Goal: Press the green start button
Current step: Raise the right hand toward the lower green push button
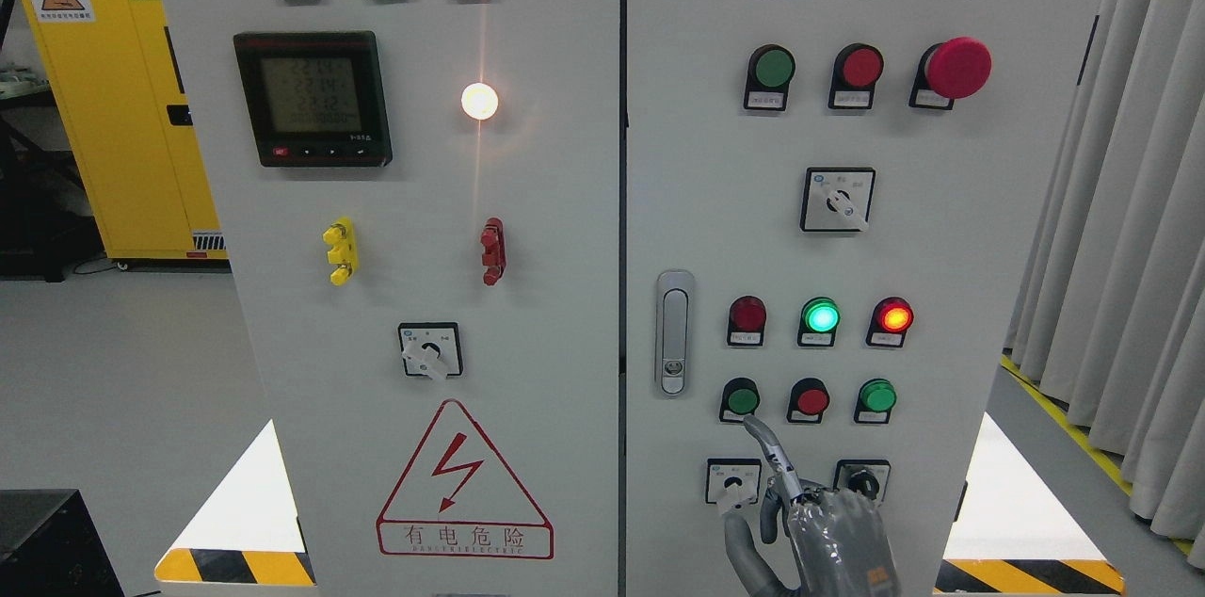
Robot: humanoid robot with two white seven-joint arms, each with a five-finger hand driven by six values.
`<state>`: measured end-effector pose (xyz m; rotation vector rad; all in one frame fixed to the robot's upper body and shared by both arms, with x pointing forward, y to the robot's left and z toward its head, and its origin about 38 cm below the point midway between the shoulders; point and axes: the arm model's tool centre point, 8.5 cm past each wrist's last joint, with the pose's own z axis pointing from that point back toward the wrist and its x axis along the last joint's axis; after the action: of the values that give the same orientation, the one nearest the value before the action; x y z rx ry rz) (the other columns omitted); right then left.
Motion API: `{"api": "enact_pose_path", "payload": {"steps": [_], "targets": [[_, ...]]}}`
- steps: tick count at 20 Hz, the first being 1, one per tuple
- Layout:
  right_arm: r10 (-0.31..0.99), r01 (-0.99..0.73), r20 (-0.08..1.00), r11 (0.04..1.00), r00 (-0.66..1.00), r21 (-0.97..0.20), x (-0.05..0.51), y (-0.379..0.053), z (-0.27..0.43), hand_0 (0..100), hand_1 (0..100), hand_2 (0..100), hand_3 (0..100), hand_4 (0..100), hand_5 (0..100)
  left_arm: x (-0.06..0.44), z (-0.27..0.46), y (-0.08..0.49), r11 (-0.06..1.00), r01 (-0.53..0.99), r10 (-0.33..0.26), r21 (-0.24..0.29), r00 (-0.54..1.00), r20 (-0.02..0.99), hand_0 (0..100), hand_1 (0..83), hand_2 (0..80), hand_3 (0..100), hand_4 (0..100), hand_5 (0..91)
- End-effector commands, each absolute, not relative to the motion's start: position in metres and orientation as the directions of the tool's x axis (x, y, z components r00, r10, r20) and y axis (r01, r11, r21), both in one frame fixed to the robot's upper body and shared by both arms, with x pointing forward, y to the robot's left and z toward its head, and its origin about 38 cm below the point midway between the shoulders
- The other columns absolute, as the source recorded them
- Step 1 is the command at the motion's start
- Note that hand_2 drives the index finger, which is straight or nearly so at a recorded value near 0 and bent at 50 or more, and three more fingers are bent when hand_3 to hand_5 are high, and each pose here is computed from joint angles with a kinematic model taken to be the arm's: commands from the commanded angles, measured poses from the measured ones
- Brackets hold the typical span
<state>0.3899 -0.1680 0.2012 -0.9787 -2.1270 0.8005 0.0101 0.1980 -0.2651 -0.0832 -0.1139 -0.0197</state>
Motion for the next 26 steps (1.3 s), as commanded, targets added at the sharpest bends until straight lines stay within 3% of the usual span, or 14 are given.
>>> {"api": "enact_pose_path", "payload": {"steps": [1, 26], "targets": [[0.809, 0.366, 0.325, 0.529, -0.49, -0.765, 0.406, -0.167, 0.187, 62, 91, 0, 90, 98, 100, 0.01, -0.265, 0.198, 0.996, 0.024, -0.014, -0.083, 0.993, 0.113, 12, 55.6, 0.0, 0, 0, 0.0], [0.8, 0.328, 0.344, 0.536, -0.492, -0.778, 0.424, -0.161, 0.18, 65, 90, 0, 91, 98, 100, 0.01, -0.265, 0.198, 0.996, 0.025, -0.016, -0.083, 0.993, 0.113, 12, 55.6, 0.0, 0, 0, 0.0]]}}
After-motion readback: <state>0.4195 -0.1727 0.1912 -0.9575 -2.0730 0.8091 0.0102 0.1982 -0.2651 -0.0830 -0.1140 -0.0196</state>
